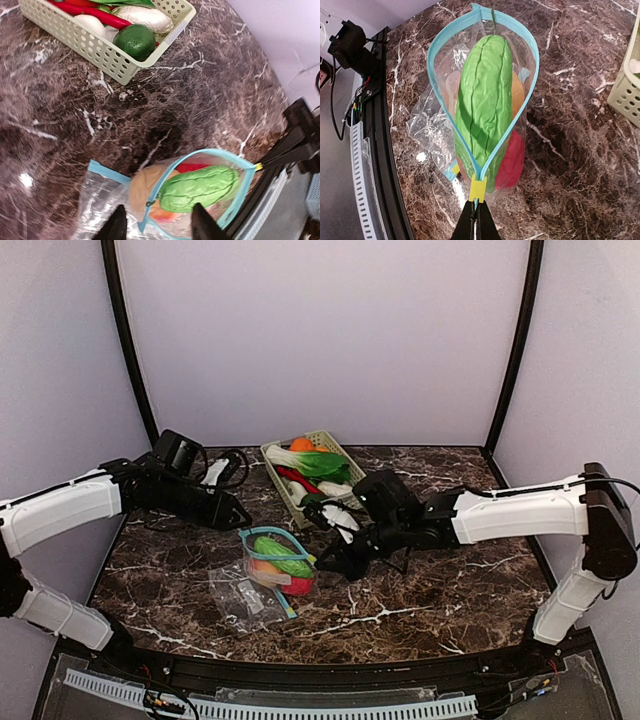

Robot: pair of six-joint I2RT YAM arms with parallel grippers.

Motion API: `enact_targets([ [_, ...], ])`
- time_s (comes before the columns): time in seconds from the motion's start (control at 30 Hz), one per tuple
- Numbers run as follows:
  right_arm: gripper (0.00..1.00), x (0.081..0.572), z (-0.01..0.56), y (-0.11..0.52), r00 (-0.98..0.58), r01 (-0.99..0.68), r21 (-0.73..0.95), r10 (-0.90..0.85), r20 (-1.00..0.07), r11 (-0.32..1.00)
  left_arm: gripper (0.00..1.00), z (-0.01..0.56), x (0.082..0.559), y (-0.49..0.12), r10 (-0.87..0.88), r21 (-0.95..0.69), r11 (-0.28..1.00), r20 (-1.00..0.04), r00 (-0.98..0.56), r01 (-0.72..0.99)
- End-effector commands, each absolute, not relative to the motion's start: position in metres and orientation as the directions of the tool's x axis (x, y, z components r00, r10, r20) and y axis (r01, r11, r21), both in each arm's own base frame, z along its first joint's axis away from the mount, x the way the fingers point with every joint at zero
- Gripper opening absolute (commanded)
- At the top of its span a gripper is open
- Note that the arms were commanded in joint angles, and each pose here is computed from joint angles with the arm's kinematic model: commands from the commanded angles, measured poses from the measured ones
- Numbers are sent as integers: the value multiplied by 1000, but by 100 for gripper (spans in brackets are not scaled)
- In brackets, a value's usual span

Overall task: Place the food in the zip-top bag and seal the zipper
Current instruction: Adjust the zipper food storage bag at the center of the board, then hold the zipper from the zipper food storage bag.

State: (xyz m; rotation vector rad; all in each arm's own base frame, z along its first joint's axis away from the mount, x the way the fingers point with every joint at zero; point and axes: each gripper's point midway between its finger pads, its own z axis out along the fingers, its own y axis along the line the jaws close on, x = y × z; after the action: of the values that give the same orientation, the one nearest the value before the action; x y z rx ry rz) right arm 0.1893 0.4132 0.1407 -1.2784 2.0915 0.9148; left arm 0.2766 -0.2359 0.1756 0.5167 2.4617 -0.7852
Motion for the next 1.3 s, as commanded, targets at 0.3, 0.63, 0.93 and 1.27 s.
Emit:
enact_targets([
  [0.3,0,161,146,408,-366,-930,315,-552,-749,190,81,250,215,-258,301,-220,444,-876,-376,868],
  [0.63,0,162,153,403,-341,-940,282,-526,-779,191,80,239,188,-335,384,-92,60,-917,-108,994],
  [0.93,0,162,161,400,-311,-950,252,-501,-807,183,64,219,179,-379,383,-160,-93,-917,-113,983],
  [1.27,0,161,159,398,-310,-950,252,-492,-813,183,50,193,181,-389,415,-240,-101,-892,-178,965],
])
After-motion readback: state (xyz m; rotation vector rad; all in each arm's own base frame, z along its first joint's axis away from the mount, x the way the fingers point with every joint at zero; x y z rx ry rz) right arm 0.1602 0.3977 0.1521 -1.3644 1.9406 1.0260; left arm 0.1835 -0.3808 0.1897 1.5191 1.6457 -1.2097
